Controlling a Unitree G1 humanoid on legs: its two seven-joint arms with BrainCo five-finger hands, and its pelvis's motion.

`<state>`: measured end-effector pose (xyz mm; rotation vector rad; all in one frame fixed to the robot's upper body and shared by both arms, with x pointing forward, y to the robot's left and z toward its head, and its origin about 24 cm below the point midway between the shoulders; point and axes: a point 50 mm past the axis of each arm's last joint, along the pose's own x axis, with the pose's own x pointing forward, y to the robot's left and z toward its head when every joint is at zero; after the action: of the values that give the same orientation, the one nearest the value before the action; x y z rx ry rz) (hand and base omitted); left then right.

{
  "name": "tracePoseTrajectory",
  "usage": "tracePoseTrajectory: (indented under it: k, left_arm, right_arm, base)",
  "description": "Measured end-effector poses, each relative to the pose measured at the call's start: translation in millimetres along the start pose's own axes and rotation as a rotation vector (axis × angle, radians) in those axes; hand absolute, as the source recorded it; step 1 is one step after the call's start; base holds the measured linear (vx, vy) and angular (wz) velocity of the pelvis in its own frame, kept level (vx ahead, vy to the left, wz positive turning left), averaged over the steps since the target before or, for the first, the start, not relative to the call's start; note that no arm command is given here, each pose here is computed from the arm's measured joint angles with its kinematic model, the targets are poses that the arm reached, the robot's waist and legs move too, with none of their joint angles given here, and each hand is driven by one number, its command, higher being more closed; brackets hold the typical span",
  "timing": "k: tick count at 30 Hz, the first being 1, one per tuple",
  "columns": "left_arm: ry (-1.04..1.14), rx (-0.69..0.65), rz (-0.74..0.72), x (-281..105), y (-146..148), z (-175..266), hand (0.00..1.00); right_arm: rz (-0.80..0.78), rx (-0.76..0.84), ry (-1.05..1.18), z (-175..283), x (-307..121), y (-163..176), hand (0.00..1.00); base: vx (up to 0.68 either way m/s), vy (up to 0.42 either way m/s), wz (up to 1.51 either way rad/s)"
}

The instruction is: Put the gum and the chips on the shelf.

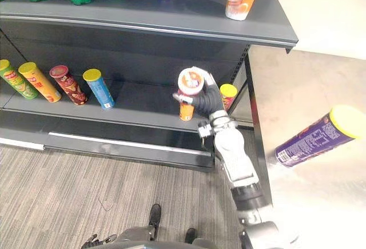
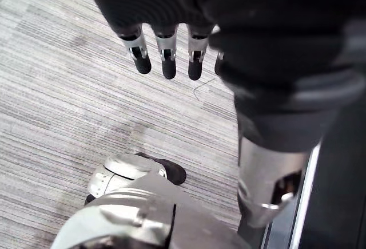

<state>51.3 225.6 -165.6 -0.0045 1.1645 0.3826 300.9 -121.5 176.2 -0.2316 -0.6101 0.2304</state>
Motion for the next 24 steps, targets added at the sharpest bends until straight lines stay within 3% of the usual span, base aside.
tracePoseTrajectory:
  k: [17, 24]
  left_arm:
    - [0.008, 0.010, 0.017, -0.1, 6.5, -0.9, 0.00]
    - [0.003, -0.021, 0.043, 0.3, 11.4, 1.1, 0.00]
  right_arm:
    - [0.032, -0.078, -0.238, 68.5, 87.1, -4.6, 1.00]
    - [-0.022, -0.066, -0.266, 86.9, 113.8, -11.2, 1.00]
  base:
    - [0.01, -0.025, 0.01]
    - [0.00, -0.034, 0.10]
